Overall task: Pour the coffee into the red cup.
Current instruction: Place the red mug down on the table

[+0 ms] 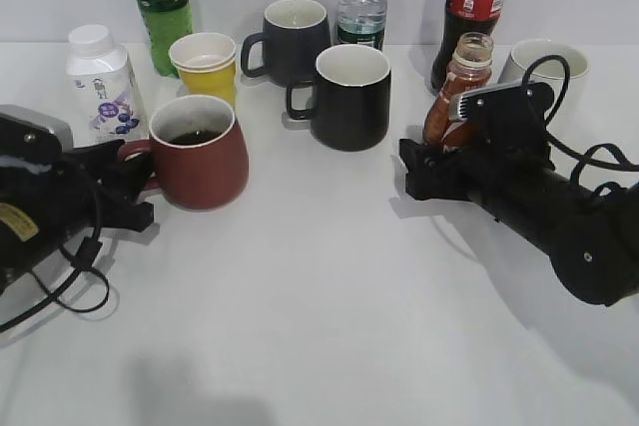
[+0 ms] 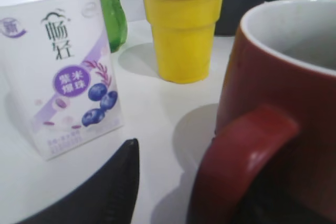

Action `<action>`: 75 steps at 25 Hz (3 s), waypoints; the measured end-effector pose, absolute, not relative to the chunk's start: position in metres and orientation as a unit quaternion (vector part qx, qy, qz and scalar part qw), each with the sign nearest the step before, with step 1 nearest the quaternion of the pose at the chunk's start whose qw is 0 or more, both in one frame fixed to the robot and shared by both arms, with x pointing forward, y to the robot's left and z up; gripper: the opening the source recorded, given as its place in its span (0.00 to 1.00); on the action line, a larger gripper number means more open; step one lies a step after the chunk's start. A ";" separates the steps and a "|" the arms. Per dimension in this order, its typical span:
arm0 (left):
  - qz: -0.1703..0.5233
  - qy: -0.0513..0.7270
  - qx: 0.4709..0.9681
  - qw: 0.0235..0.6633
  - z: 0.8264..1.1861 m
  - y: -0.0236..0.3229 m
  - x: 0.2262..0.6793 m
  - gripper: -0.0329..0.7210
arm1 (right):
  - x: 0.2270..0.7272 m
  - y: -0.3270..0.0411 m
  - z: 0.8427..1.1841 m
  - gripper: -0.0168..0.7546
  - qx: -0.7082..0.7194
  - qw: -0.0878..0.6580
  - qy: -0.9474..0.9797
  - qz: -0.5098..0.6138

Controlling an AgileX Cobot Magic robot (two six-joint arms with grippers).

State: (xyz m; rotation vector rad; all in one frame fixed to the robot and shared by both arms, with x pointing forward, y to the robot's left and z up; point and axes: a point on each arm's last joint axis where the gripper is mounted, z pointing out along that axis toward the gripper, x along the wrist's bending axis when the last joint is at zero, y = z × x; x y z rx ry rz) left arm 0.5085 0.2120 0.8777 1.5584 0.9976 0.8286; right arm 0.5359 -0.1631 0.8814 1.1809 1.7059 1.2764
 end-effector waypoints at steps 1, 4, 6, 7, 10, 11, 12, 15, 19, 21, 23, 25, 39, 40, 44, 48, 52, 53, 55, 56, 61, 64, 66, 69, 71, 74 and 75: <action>0.346 0.418 0.653 0.529 0.878 0.212 0.506 0.51 | 0.535 -0.164 0.880 0.86 0.456 0.344 0.658 0.490; 0.342 0.420 0.655 0.527 0.877 0.214 0.500 0.51 | 0.529 -0.167 0.881 0.87 0.460 0.342 0.660 0.485; 0.340 0.421 0.657 0.526 0.876 0.215 0.496 0.51 | 0.523 -0.170 0.884 0.87 0.463 0.342 0.659 0.483; 0.339 0.419 0.658 0.526 0.876 0.215 0.495 0.51 | 0.519 -0.172 0.886 0.87 0.464 0.342 0.660 0.482; 0.335 0.414 0.660 0.529 0.876 0.214 0.494 0.52 | 0.507 -0.179 0.886 0.87 0.469 0.338 0.665 0.473; 0.334 0.412 0.661 0.530 0.876 0.213 0.493 0.55 | 0.502 -0.182 0.885 0.87 0.472 0.336 0.666 0.469; 0.332 0.411 0.662 0.531 0.876 0.213 0.492 0.58 | 0.498 -0.184 0.885 0.87 0.475 0.336 0.667 0.466; 0.328 0.415 0.662 0.531 0.876 0.214 0.488 0.65 | 0.487 -0.190 0.886 0.87 0.478 0.332 0.671 0.459; 0.326 0.417 0.662 0.531 0.876 0.214 0.487 0.68 | 0.479 -0.193 0.886 0.86 0.480 0.330 0.674 0.454; 0.325 0.416 0.663 0.531 0.878 0.215 0.484 0.68 | 0.477 -0.195 0.886 0.86 0.481 0.330 0.674 0.453; 0.322 0.415 0.667 0.529 0.880 0.216 0.480 0.68 | 0.476 -0.195 0.886 0.86 0.481 0.329 0.675 0.452; 0.318 0.412 0.672 0.527 0.882 0.216 0.477 0.69 | 0.476 -0.195 0.886 0.86 0.482 0.329 0.675 0.452; 0.311 0.426 0.660 0.535 0.888 0.212 0.491 0.69 | 0.477 -0.195 0.890 0.81 0.471 0.342 0.667 0.464; 0.314 0.426 0.659 0.535 0.890 0.211 0.495 0.68 | 0.477 -0.195 0.890 0.81 0.470 0.343 0.668 0.464; 0.319 0.429 0.660 0.528 0.893 0.208 0.512 0.63 | 0.477 -0.195 0.891 0.80 0.468 0.344 0.668 0.465; 0.316 0.430 0.666 0.521 0.893 0.207 0.515 0.59 | 0.477 -0.195 0.891 0.79 0.464 0.347 0.671 0.463; 0.305 0.435 0.677 0.509 0.890 0.206 0.515 0.58 | 0.477 -0.195 0.891 0.79 0.459 0.350 0.674 0.461; 0.305 0.434 0.678 0.509 0.890 0.206 0.515 0.58 | 0.477 -0.195 0.891 0.79 0.458 0.351 0.675 0.460; 0.304 0.435 0.679 0.508 0.891 0.206 0.515 0.58 | 0.477 -0.195 0.891 0.79 0.458 0.351 0.675 0.460; 0.303 0.436 0.681 0.504 0.892 0.207 0.514 0.58 | 0.477 -0.195 0.891 0.79 0.458 0.351 0.675 0.460; 0.302 0.439 0.689 0.491 0.903 0.210 0.506 0.58 | 0.477 -0.195 0.891 0.79 0.457 0.352 0.675 0.460; 0.300 0.442 0.696 0.479 0.910 0.212 0.502 0.58 | 0.477 -0.195 0.891 0.79 0.456 0.353 0.675 0.459; 0.296 0.448 0.704 0.465 0.911 0.213 0.500 0.58 | 0.477 -0.195 0.891 0.79 0.456 0.353 0.676 0.459; 0.293 0.453 0.712 0.449 0.918 0.215 0.496 0.58 | 0.477 -0.195 0.891 0.79 0.456 0.353 0.676 0.459; 0.291 0.460 0.715 0.440 0.926 0.217 0.493 0.58 | 0.477 -0.195 0.891 0.79 0.456 0.353 0.676 0.459; 0.285 0.477 0.721 0.415 0.937 0.222 0.485 0.58 | 0.477 -0.195 0.890 0.79 0.457 0.351 0.676 0.459; 0.282 0.488 0.721 0.404 0.942 0.225 0.481 0.58 | 0.477 -0.195 0.890 0.79 0.458 0.350 0.677 0.458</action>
